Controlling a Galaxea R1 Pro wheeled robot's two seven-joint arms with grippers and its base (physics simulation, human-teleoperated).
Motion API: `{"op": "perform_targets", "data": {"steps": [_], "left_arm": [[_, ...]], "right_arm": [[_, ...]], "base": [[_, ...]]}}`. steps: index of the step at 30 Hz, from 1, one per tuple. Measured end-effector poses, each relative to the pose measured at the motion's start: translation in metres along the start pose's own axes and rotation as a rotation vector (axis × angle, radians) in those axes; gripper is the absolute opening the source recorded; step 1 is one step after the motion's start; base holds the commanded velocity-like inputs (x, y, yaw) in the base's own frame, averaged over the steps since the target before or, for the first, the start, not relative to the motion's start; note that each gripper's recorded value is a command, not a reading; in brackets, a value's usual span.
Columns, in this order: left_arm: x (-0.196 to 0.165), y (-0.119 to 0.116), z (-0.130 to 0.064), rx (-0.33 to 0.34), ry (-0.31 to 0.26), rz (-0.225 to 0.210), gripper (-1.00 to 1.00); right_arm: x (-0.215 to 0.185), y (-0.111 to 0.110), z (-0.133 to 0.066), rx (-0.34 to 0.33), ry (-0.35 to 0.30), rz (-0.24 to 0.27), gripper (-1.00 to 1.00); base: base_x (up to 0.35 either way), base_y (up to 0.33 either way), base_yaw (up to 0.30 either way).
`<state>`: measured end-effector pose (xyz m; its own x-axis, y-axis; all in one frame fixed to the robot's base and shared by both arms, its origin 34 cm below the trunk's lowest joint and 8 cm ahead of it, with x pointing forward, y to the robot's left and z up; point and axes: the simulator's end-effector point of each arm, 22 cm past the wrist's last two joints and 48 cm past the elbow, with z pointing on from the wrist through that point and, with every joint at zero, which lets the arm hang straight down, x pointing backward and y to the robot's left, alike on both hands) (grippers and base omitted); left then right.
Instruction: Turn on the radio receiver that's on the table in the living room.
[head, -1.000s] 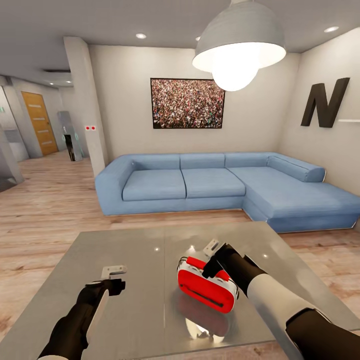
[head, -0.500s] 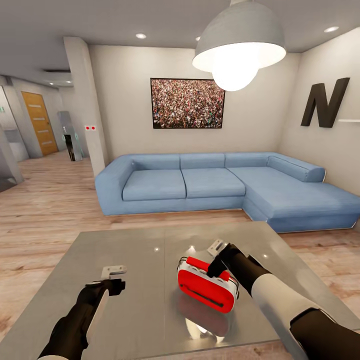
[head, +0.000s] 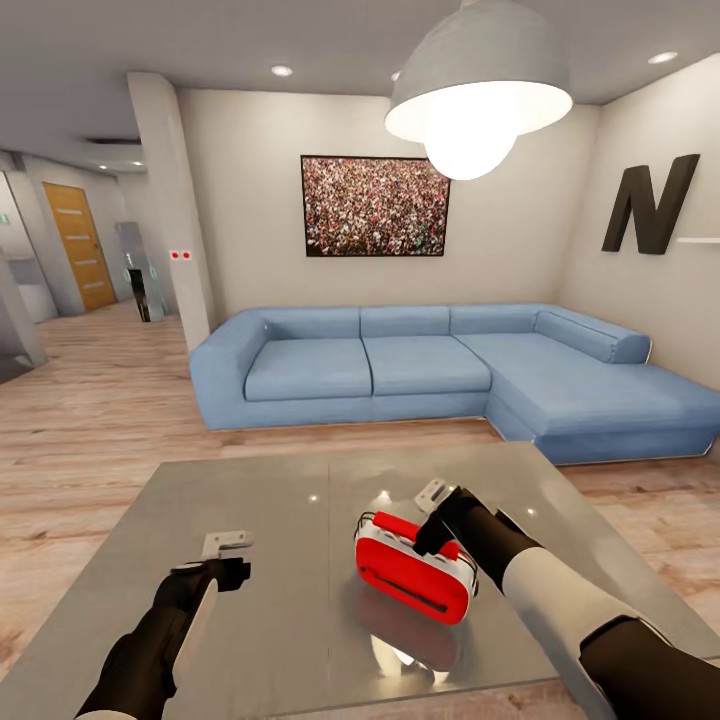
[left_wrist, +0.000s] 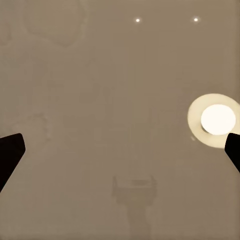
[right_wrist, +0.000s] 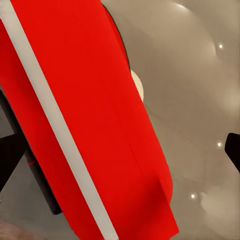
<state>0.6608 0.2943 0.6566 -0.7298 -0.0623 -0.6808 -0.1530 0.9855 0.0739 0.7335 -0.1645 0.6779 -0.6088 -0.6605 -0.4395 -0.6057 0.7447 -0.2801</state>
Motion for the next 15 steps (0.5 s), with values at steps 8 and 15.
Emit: {"op": "perform_targets", "data": {"steps": [8,15], "left_arm": [[0.003,-0.0002,0.0025,0.0,0.0,0.0,1.0],[0.0078,-0.0013,0.0062,0.001,0.001,0.0,1.0]], "right_arm": [[0.0018,0.0016,0.003,-0.001,0.0,0.0,1.0],[0.005,0.004,0.0077,-0.002,0.0,0.0,1.0]], "base": [[0.0,0.0,0.0],[0.0,0.0,0.0]]}}
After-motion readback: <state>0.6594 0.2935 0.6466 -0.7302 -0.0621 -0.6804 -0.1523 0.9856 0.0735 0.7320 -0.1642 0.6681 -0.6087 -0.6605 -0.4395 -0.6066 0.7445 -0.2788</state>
